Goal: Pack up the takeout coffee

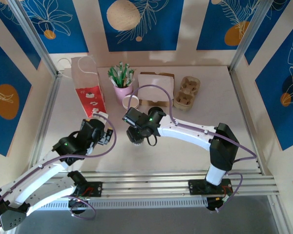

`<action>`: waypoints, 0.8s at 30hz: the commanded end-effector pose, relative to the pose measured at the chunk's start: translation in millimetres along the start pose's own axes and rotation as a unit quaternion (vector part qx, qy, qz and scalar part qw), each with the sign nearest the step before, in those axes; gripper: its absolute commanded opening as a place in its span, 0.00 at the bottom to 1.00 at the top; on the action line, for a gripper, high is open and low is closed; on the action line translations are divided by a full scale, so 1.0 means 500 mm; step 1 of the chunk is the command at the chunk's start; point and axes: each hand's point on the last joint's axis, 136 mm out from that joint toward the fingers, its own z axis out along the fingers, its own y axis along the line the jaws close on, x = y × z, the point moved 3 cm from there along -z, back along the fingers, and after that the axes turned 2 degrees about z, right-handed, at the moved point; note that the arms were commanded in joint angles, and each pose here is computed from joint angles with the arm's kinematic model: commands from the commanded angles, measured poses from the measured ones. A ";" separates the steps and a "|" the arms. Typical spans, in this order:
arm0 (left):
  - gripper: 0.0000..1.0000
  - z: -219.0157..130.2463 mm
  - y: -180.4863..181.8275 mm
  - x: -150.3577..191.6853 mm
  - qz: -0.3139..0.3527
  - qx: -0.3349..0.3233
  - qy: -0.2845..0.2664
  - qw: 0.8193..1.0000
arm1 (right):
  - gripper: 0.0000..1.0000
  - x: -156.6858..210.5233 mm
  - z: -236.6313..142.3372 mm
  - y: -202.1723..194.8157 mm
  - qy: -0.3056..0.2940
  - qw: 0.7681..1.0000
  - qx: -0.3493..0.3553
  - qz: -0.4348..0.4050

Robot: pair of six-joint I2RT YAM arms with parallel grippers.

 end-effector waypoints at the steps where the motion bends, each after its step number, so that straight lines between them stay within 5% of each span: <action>1: 0.86 -0.011 0.008 -0.015 -0.011 0.003 -0.004 1.000 | 0.64 0.145 0.060 -0.058 0.167 0.983 0.068 -0.020; 24: 0.87 -0.014 0.006 -0.017 -0.013 0.009 -0.007 1.000 | 0.67 0.095 0.047 -0.044 0.138 0.989 0.051 -0.013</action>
